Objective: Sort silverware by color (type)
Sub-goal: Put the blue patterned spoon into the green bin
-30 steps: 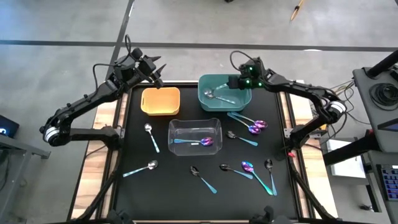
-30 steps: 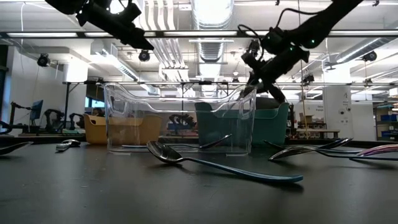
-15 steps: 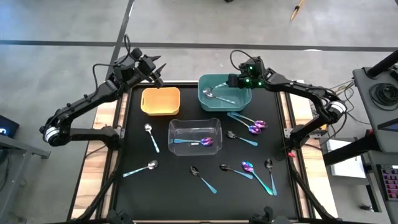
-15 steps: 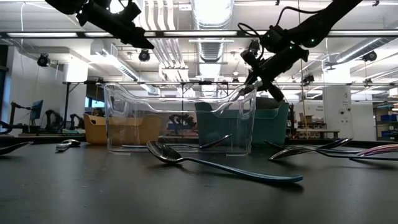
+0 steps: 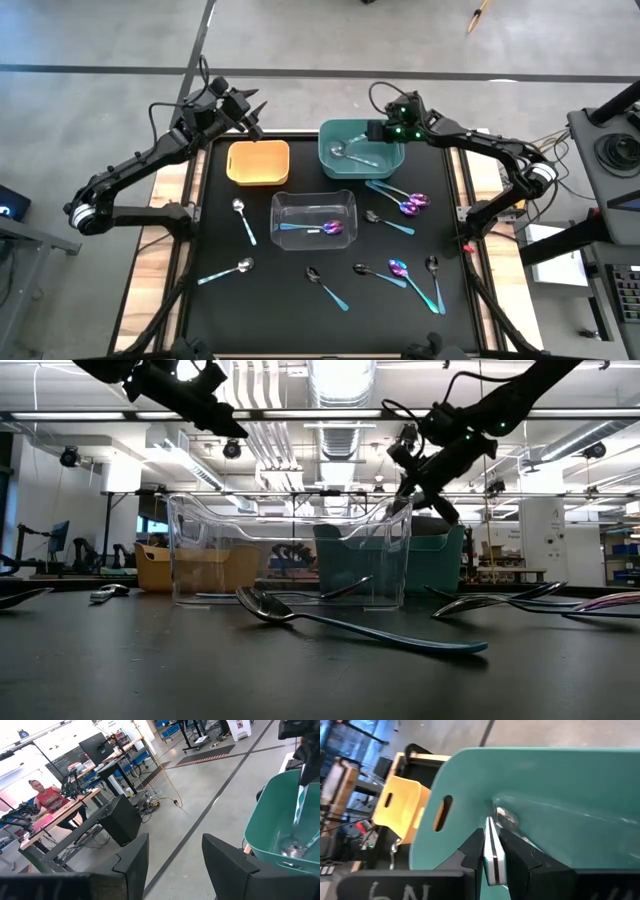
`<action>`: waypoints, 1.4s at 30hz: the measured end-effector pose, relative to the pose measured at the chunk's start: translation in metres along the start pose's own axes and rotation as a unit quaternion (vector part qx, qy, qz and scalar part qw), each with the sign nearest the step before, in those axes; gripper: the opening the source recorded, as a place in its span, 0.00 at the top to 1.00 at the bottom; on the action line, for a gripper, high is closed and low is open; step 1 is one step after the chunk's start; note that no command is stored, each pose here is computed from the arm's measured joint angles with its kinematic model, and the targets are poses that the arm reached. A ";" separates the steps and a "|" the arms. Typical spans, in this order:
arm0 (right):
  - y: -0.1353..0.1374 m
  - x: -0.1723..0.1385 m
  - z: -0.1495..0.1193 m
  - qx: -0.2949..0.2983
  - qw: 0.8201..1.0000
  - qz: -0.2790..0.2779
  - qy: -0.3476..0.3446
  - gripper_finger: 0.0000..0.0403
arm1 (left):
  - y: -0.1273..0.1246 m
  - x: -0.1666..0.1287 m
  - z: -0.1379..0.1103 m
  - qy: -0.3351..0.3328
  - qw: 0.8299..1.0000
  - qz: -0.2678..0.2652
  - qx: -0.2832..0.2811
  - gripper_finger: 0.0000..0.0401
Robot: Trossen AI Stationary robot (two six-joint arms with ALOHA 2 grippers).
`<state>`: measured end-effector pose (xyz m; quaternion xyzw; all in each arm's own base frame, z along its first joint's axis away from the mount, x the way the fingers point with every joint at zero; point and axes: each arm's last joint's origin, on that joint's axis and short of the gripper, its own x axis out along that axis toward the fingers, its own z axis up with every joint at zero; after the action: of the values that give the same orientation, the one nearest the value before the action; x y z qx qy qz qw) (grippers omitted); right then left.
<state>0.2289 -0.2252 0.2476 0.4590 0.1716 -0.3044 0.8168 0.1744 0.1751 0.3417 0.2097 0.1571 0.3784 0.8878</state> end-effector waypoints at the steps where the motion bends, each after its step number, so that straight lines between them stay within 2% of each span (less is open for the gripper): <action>1: -0.001 0.000 -0.001 0.001 1.000 -0.005 0.002 0.87 | 0.000 0.000 0.000 0.000 1.000 0.000 0.000 0.59; 30: -0.002 0.000 -0.003 0.010 1.000 -0.007 0.014 0.87 | 0.000 0.000 0.000 0.000 1.000 0.001 0.000 0.59; 35: -0.003 0.000 -0.004 -0.012 1.000 -0.012 0.021 0.87 | 0.000 0.000 0.000 0.000 1.000 0.001 0.000 0.59; 42: -0.003 0.000 -0.004 0.015 1.000 -0.015 0.018 0.89 | 0.000 0.000 0.000 0.000 1.000 0.001 0.000 0.59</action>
<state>0.2270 -0.2231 0.2437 0.4737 0.1888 -0.3103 0.8023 0.1743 0.1751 0.3418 0.2096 0.1572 0.3796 0.8873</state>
